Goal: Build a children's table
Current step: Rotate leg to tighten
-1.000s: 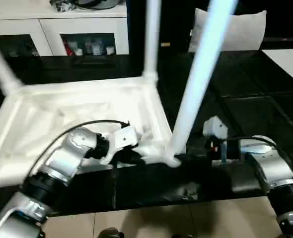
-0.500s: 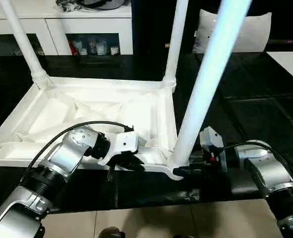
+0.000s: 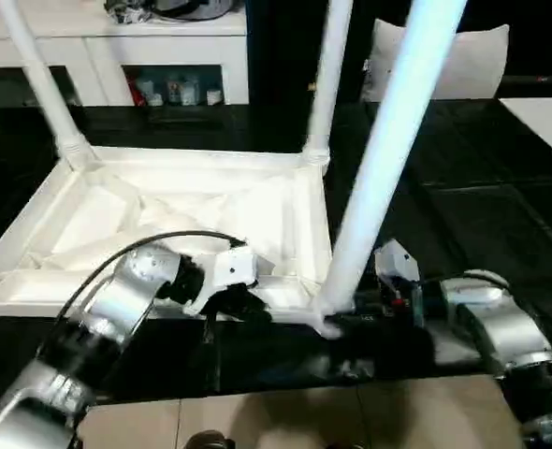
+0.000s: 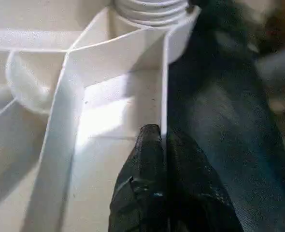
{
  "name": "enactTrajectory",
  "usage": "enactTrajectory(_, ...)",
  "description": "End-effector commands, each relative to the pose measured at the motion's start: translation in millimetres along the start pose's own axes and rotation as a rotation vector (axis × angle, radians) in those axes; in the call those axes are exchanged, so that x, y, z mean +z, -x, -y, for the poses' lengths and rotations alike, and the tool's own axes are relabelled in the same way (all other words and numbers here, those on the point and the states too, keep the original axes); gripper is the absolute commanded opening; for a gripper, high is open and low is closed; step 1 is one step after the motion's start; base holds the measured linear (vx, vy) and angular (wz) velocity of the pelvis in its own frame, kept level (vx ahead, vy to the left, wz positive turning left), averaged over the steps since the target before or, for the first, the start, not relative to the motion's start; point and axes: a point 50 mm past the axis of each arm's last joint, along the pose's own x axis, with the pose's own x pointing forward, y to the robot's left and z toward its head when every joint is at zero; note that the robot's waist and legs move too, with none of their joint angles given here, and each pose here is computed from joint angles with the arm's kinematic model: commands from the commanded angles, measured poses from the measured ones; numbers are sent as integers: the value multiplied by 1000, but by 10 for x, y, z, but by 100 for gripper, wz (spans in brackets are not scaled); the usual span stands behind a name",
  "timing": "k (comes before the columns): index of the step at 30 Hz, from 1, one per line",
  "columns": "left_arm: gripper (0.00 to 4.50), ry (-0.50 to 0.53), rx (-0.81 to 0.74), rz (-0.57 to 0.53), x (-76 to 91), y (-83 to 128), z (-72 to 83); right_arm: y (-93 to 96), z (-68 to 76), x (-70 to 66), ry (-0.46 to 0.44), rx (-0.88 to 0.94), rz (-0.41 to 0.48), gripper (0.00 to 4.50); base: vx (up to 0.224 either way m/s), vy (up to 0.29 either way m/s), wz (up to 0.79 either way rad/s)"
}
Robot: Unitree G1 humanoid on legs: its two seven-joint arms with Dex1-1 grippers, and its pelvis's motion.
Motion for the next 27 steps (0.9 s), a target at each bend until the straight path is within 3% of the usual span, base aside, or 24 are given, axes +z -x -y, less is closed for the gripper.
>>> enactTrajectory(1,0,58,105,104,213,-168,17,-222,84,23,-74,-163,33,267,0,0,0)
enactTrajectory(7,0,178,313,138,325,-322,-27,-492,140,72,-187,-320,99,267,0,0,0)
enactTrajectory(13,0,230,424,181,571,-551,65,-634,217,-1,-237,-541,50,267,0,0,0)
enactTrajectory(15,0,234,418,185,589,-576,85,-624,234,1,-242,-561,63,267,0,0,0)
enactTrajectory(17,0,215,412,169,586,-576,92,-574,263,14,-226,-580,80,337,0,0,0)
enactTrajectory(20,0,192,421,137,539,-538,81,-499,278,17,-202,-589,86,343,0,0,0)
enactTrajectory(25,0,191,406,125,496,-504,82,-359,288,46,-141,-569,107,394,0,0,0)
enactTrajectory(27,0,176,373,111,450,-463,75,-229,279,72,-82,-509,117,407,0,0,0)
